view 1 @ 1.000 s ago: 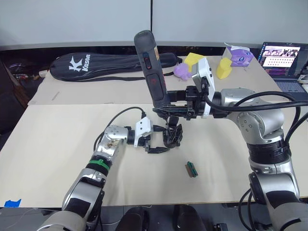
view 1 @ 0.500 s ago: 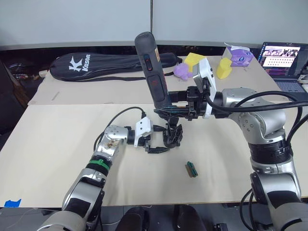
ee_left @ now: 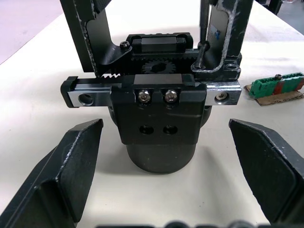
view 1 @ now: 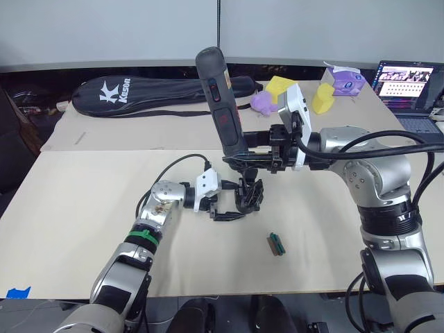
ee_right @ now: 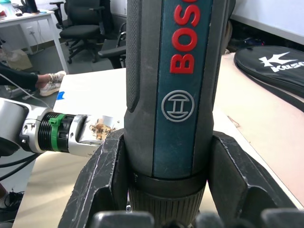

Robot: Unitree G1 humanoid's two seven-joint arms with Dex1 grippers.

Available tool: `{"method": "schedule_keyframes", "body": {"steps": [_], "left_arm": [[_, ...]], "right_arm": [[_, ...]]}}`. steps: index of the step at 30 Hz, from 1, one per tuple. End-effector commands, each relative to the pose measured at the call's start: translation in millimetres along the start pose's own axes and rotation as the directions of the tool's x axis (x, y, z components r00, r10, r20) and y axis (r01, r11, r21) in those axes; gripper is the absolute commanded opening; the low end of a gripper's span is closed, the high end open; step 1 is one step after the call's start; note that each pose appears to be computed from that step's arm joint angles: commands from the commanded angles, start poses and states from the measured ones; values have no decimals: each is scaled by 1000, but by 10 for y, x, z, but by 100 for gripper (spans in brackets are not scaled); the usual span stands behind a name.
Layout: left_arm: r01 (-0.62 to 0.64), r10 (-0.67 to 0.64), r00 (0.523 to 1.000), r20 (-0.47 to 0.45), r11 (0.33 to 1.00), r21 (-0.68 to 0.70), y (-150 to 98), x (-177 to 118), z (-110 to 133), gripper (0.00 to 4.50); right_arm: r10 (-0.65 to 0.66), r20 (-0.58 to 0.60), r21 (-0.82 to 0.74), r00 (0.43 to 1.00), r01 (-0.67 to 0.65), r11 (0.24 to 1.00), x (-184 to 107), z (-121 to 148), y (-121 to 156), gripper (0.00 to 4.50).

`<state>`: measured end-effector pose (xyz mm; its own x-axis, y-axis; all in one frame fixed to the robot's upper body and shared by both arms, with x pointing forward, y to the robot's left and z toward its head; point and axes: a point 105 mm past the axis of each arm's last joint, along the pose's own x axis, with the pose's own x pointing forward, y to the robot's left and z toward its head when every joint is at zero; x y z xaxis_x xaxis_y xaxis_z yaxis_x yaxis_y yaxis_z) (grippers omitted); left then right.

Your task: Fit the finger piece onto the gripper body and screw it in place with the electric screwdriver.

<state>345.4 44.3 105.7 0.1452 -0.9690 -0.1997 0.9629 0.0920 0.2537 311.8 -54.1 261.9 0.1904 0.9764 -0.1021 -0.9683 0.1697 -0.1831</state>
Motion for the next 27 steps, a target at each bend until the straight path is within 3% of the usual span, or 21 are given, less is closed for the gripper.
{"method": "schedule_keyframes", "body": {"steps": [1,27], "left_arm": [[-3,2,1000,25,999,51,14,16,106,450],[-9,8,1000,27,999,51,13,28,105,450]], "right_arm": [[11,54,-94,998,-6,996,-20,239,32,192],[4,73,-99,997,4,995,29,226,38,192]]}}
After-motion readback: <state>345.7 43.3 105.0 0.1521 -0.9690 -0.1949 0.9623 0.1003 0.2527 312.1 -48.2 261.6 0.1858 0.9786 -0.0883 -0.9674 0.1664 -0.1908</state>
